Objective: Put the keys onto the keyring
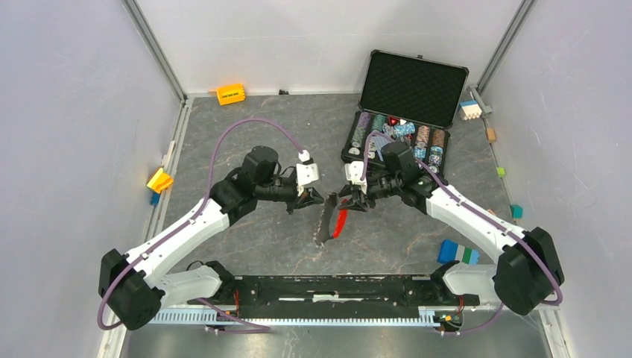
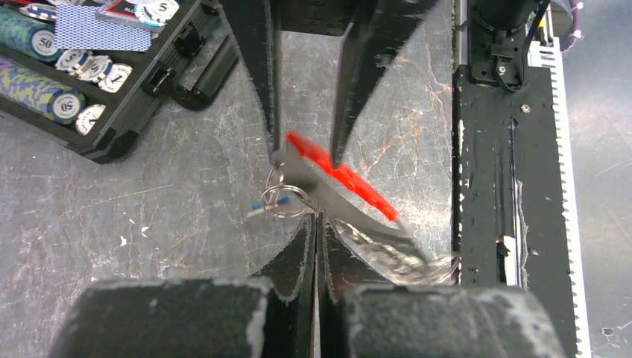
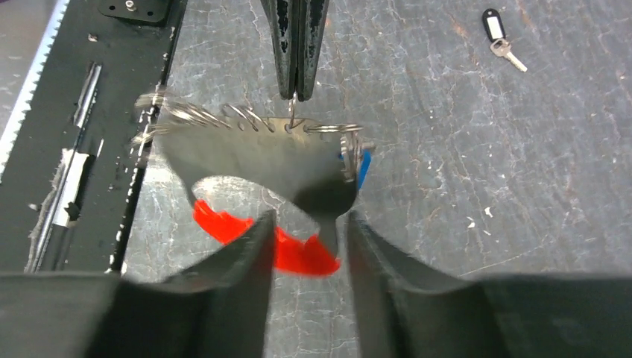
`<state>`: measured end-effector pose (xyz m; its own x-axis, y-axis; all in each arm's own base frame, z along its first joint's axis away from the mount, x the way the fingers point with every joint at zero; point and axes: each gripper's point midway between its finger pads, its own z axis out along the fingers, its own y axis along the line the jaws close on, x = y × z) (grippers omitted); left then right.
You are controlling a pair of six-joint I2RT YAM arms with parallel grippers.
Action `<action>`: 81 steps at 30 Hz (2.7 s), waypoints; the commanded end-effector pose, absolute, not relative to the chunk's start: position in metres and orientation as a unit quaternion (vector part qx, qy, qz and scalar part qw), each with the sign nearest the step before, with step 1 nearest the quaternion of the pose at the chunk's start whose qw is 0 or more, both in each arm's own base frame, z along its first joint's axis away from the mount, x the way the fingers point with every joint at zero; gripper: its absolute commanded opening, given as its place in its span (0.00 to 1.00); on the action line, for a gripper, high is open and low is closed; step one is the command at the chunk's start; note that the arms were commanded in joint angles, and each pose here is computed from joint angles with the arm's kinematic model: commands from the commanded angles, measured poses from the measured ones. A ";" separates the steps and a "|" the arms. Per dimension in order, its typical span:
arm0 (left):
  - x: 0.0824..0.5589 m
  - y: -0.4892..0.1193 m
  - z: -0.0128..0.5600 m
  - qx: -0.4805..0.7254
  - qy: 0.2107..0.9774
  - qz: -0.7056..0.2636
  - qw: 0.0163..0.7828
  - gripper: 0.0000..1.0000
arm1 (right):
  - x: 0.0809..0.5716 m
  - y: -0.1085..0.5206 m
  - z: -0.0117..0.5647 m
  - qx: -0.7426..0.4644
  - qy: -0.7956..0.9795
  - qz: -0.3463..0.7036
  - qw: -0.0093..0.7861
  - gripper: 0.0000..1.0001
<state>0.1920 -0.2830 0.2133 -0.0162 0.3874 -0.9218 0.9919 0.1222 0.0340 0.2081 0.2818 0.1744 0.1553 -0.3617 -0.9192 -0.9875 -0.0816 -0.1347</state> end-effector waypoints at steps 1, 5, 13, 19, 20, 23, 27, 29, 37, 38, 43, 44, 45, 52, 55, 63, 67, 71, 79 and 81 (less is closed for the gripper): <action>0.201 -0.284 0.242 0.547 0.602 -0.345 0.468 0.02 | 0.213 0.287 0.194 -0.644 0.515 0.364 0.433 0.52; 0.204 -0.285 0.242 0.523 0.624 -0.353 0.462 0.02 | 0.216 0.284 0.206 -0.647 0.509 0.348 0.450 0.64; 0.205 -0.286 0.240 0.503 0.637 -0.362 0.459 0.02 | 0.209 0.286 0.252 -0.637 0.474 0.354 0.494 0.57; 0.202 -0.290 0.234 0.504 0.628 -0.376 0.459 0.02 | 0.197 0.291 0.267 -0.629 0.455 0.392 0.494 0.40; 0.202 -0.291 0.233 0.506 0.626 -0.377 0.458 0.02 | 0.195 0.292 0.267 -0.630 0.452 0.397 0.491 0.39; 0.200 -0.292 0.233 0.509 0.618 -0.382 0.461 0.02 | 0.185 0.293 0.261 -0.634 0.443 0.415 0.478 0.36; 0.200 -0.292 0.234 0.508 0.618 -0.383 0.463 0.02 | 0.177 0.296 0.248 -0.640 0.440 0.430 0.461 0.35; 0.200 -0.292 0.235 0.507 0.616 -0.384 0.464 0.02 | 0.173 0.298 0.244 -0.643 0.437 0.436 0.453 0.35; 0.191 -0.294 0.233 0.522 0.600 -0.397 0.458 0.02 | 0.171 0.308 0.231 -0.654 0.444 0.432 0.434 0.33; 0.189 -0.294 0.233 0.526 0.595 -0.401 0.457 0.02 | 0.171 0.309 0.229 -0.655 0.445 0.432 0.432 0.32; 0.180 -0.292 0.230 0.541 0.578 -0.407 0.456 0.02 | 0.177 0.311 0.223 -0.657 0.453 0.422 0.429 0.30; 0.179 -0.292 0.230 0.543 0.576 -0.407 0.456 0.02 | 0.177 0.311 0.222 -0.658 0.454 0.420 0.429 0.30; 0.177 -0.291 0.229 0.546 0.572 -0.408 0.456 0.02 | 0.178 0.311 0.222 -0.657 0.456 0.418 0.430 0.29; 0.172 -0.290 0.226 0.555 0.562 -0.411 0.455 0.02 | 0.178 0.310 0.218 -0.659 0.458 0.418 0.426 0.29; 0.174 -0.291 0.228 0.553 0.563 -0.411 0.457 0.02 | 0.175 0.312 0.217 -0.660 0.455 0.426 0.419 0.29; 0.175 -0.292 0.228 0.548 0.566 -0.412 0.458 0.02 | 0.173 0.315 0.208 -0.665 0.459 0.424 0.409 0.28; 0.172 -0.291 0.227 0.551 0.563 -0.415 0.455 0.02 | 0.179 0.314 0.206 -0.664 0.469 0.411 0.414 0.27; 0.167 -0.289 0.224 0.562 0.553 -0.415 0.453 0.02 | 0.195 0.311 0.208 -0.658 0.490 0.370 0.437 0.26; 0.167 -0.287 0.218 0.565 0.556 -0.411 0.451 0.02 | 0.203 0.306 0.212 -0.656 0.497 0.337 0.457 0.25; 0.171 -0.288 0.218 0.558 0.563 -0.407 0.454 0.02 | 0.200 0.305 0.214 -0.662 0.488 0.339 0.456 0.26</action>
